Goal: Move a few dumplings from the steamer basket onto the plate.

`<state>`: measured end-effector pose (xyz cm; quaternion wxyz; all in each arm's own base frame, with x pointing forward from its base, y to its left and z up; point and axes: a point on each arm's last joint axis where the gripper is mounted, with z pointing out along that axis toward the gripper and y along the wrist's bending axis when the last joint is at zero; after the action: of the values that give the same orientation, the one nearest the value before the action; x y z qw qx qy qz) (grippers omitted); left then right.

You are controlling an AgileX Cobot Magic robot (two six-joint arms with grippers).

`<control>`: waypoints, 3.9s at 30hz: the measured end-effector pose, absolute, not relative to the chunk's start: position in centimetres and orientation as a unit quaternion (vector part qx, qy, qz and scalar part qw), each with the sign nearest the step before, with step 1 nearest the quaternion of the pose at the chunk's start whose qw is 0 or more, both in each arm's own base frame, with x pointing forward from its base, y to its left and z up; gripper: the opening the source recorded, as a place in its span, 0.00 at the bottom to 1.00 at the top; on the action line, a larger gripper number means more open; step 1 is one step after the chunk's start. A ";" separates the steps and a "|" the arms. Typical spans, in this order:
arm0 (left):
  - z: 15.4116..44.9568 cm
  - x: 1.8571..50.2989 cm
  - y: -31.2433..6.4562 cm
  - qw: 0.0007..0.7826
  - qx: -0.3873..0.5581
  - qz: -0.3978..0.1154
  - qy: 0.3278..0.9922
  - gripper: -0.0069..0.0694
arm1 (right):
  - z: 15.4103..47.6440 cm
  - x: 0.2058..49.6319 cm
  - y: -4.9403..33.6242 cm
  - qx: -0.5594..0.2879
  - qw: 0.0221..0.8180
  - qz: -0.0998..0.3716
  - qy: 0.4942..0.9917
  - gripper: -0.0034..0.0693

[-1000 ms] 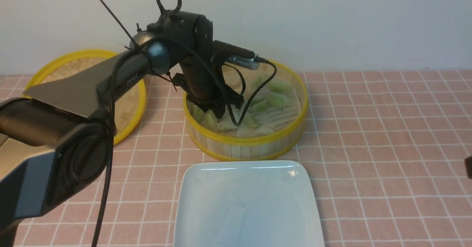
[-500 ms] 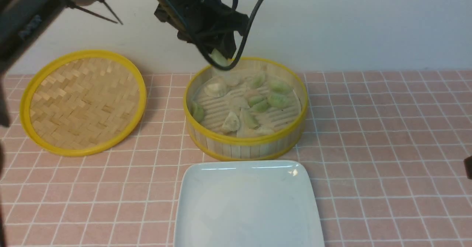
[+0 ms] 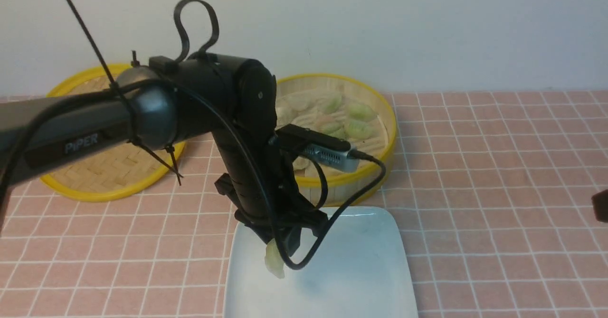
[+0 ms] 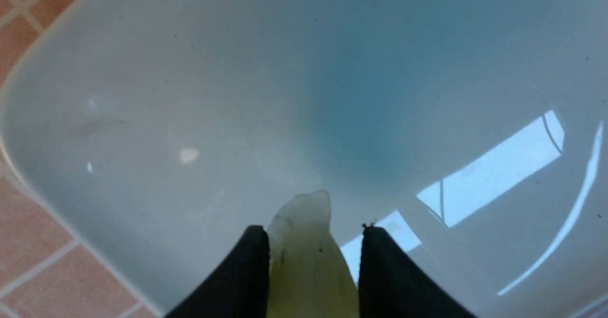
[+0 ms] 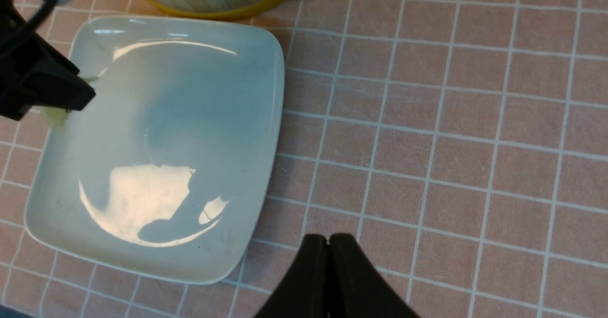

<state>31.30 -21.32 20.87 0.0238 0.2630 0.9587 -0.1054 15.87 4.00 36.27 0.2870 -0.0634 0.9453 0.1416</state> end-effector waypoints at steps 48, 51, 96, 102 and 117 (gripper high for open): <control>43.3 13.3 -5.3 0.385 0.110 -0.016 0.916 0.08 | 17.0 45.5 26.5 -0.324 0.193 0.080 0.923 0.40; 43.3 13.3 -5.3 0.385 0.109 -0.017 0.916 0.08 | 17.8 45.3 26.3 -0.326 0.191 0.078 0.923 0.30; 43.2 13.2 -5.2 0.380 0.110 -0.014 0.918 0.08 | 32.2 28.2 24.1 -0.311 0.165 0.153 0.923 0.35; 43.2 13.2 -5.2 0.380 0.111 -0.014 0.918 0.08 | 43.3 21.2 17.1 -0.269 0.339 0.159 0.887 0.05; 43.9 13.7 -6.3 0.425 0.117 -0.068 0.895 0.08 | 34.8 1.0 -1.0 -0.113 0.733 0.251 0.622 0.03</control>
<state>13.65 -6.27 43.90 0.4248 0.1174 0.8950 -0.0684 0.97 -0.95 34.79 0.7331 -0.1135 0.6217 0.2514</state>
